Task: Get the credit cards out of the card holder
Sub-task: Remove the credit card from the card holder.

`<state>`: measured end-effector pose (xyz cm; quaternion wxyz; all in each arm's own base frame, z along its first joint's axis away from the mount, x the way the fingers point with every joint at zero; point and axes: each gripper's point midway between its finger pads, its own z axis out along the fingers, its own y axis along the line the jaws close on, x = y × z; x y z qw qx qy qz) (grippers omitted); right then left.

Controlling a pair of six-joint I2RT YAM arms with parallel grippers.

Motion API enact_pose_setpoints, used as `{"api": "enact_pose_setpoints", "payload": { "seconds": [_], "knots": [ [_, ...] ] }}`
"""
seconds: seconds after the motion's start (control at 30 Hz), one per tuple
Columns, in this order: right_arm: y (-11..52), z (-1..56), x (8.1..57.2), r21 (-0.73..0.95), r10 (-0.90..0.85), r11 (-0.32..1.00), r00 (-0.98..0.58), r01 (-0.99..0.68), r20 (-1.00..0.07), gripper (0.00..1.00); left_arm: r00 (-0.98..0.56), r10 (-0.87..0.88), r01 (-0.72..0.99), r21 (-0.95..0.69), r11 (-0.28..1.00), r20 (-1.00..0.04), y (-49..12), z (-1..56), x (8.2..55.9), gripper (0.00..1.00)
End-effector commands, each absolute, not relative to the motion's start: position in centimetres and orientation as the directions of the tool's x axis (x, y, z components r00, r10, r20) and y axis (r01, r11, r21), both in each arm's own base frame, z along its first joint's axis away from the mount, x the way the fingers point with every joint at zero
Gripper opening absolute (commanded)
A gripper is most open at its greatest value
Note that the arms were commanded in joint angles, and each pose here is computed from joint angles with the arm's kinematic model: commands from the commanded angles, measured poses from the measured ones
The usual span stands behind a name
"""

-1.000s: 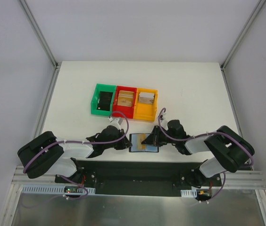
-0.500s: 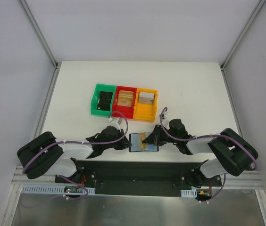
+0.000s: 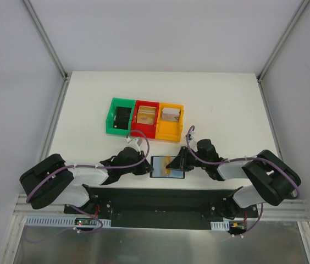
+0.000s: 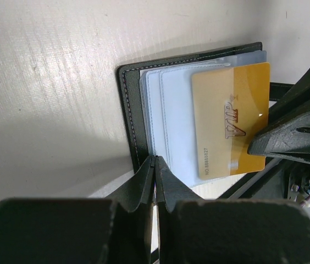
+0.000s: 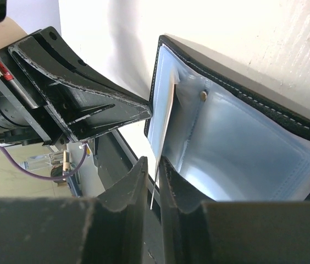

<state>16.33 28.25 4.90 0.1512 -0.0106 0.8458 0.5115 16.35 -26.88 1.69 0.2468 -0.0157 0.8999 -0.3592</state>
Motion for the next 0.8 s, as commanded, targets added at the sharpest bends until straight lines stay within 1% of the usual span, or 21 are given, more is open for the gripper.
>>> {"api": "enact_pose_setpoints", "payload": {
  "seconds": [0.0,0.17,0.33,0.77],
  "knots": [
    [28.8,6.1,16.9,0.869,0.130,0.446,-0.945,-0.215,-0.300,0.14,-0.875,-0.195,0.177,-0.666,0.725,-0.444,-27.3,2.4,16.3,0.00],
    [28.7,6.1,16.9,0.868,0.132,0.450,-0.946,-0.210,-0.297,0.10,-0.871,-0.199,0.175,-0.662,0.729,-0.449,-27.1,2.3,16.3,0.00],
    [28.6,6.0,16.9,0.865,0.132,0.456,-0.945,-0.209,-0.298,0.01,-0.866,-0.209,0.170,-0.661,0.731,-0.454,-26.9,2.3,16.4,0.00],
    [27.6,6.0,16.7,0.848,0.127,0.481,-0.940,-0.221,-0.317,0.01,-0.863,-0.220,0.153,-0.651,0.743,-0.454,-26.3,2.0,16.4,0.00]
  ]
}}
